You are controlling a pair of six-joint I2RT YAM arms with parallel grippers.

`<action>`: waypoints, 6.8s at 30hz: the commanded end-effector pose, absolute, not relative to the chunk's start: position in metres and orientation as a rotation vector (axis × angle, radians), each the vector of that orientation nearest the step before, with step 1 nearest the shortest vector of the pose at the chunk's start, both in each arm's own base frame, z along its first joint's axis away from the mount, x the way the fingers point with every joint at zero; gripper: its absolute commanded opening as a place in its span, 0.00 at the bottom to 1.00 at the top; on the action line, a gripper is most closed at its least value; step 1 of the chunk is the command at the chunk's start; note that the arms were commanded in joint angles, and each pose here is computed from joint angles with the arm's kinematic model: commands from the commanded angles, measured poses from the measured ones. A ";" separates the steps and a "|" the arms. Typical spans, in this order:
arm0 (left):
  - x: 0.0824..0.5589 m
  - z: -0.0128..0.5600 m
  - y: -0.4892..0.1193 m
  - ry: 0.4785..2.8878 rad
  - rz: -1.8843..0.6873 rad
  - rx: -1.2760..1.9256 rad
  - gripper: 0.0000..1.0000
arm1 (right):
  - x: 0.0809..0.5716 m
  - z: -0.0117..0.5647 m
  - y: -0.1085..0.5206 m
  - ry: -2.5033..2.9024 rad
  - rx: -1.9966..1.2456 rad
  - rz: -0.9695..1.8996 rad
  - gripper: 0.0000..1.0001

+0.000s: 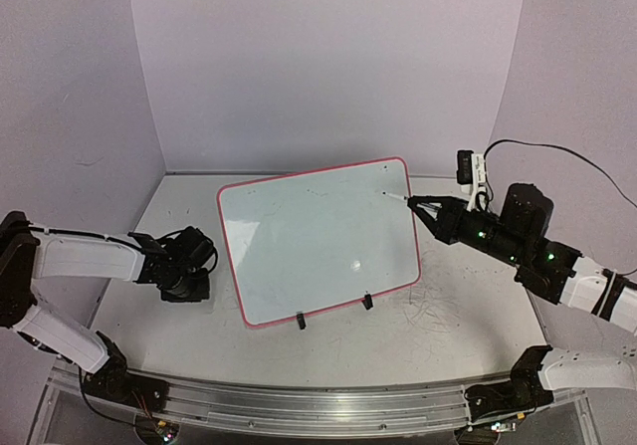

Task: Write a sentence on the whiteboard
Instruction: Put down the pen cap at the corner of the board, then hold the whiteboard at the center of the board, then write a sentence on the whiteboard.

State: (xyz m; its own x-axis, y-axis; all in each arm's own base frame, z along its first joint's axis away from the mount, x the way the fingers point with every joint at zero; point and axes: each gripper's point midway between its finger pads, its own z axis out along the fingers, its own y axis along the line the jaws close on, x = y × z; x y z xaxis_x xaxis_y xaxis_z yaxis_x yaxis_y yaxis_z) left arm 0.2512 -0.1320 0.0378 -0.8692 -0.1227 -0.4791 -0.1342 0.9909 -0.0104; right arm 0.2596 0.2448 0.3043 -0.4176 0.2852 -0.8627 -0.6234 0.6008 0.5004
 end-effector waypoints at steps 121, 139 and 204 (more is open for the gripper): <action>0.296 0.253 -0.219 1.702 -1.240 0.495 0.09 | 0.256 0.315 0.331 1.643 -0.608 0.798 0.00; 0.287 0.249 -0.222 1.686 -1.199 0.515 0.00 | 0.242 0.317 0.426 1.642 -0.715 0.729 0.00; 0.284 0.254 -0.221 1.673 -1.207 0.513 0.00 | 0.255 0.261 0.536 1.638 -0.805 0.534 0.00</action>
